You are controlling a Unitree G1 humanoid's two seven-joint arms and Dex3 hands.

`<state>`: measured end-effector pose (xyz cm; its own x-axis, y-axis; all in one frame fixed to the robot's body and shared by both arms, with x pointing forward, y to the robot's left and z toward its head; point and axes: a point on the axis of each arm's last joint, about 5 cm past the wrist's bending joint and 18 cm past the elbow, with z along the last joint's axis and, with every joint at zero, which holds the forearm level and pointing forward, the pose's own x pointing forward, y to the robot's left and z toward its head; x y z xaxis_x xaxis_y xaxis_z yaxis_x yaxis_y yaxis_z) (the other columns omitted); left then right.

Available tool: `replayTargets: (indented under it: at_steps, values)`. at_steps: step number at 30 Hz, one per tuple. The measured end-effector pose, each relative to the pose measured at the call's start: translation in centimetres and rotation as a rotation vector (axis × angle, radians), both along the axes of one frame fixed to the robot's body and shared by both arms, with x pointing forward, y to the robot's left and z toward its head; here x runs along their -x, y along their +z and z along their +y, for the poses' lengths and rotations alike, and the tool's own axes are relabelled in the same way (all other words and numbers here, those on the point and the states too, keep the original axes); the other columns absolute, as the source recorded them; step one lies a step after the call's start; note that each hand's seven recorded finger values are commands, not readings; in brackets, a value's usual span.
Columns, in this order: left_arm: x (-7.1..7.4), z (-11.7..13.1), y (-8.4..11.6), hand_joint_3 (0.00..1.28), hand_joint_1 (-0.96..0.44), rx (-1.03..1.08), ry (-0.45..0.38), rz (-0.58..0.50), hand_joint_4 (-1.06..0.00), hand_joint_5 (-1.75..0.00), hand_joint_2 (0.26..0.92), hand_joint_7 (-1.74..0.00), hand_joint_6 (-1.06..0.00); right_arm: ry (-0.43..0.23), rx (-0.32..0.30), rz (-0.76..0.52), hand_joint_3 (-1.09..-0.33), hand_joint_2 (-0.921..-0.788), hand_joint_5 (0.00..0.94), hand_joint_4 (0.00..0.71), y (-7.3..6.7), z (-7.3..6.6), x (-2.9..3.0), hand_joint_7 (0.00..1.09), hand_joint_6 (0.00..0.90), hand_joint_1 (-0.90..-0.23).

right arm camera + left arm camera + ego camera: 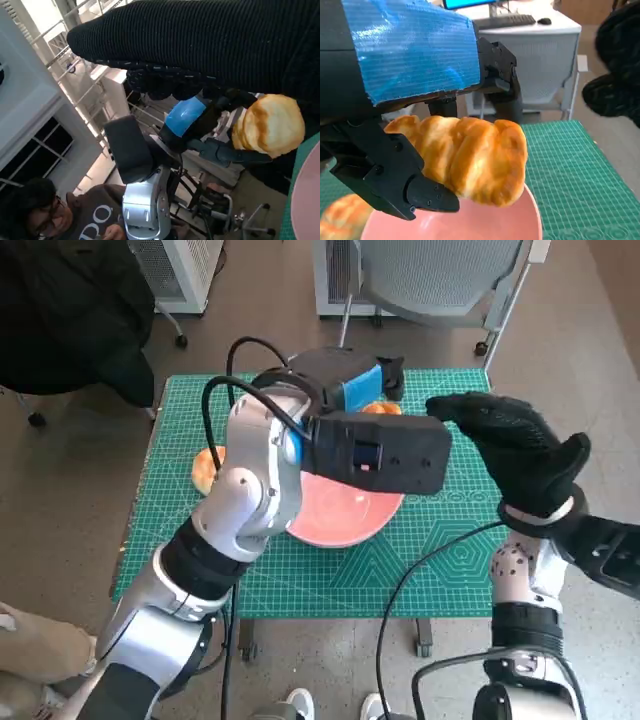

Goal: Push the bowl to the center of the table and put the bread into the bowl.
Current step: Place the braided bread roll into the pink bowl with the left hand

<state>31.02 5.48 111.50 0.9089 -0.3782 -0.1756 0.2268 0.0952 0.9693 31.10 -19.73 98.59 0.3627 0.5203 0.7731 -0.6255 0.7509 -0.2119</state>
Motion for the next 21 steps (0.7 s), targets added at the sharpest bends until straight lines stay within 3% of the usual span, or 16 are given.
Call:
replayTargets:
  at_steps: [4,11,16,21]
  values:
    - [0.4,0.2,0.3,0.2,0.02,-0.031,0.001,-0.038,-0.02,-0.06,0.908,0.0,-0.19,-0.002,0.0,0.002,-0.689,-0.921,0.0,0.174,0.0,0.0,0.0,0.0,0.231,-0.641]
    - [0.7,0.5,0.3,0.11,-0.13,-0.058,0.01,-0.069,0.0,0.0,0.92,0.0,-0.19,0.004,0.002,0.013,-0.68,-0.921,0.0,0.174,-0.1,0.1,-0.07,0.0,0.231,-0.642]
    - [0.9,0.9,0.3,0.04,-0.4,-0.013,0.021,-0.064,0.0,0.0,0.847,0.0,-0.18,0.011,0.003,0.024,-0.673,-0.921,0.001,0.176,-0.2,0.2,-0.12,0.0,0.233,-0.642]
    - [1.5,1.7,0.2,0.02,-0.43,0.064,0.023,-0.058,0.0,0.0,0.834,0.0,-0.18,0.015,0.003,0.034,-0.668,-0.921,0.002,0.178,-0.4,0.3,-0.17,0.0,0.234,-0.643]
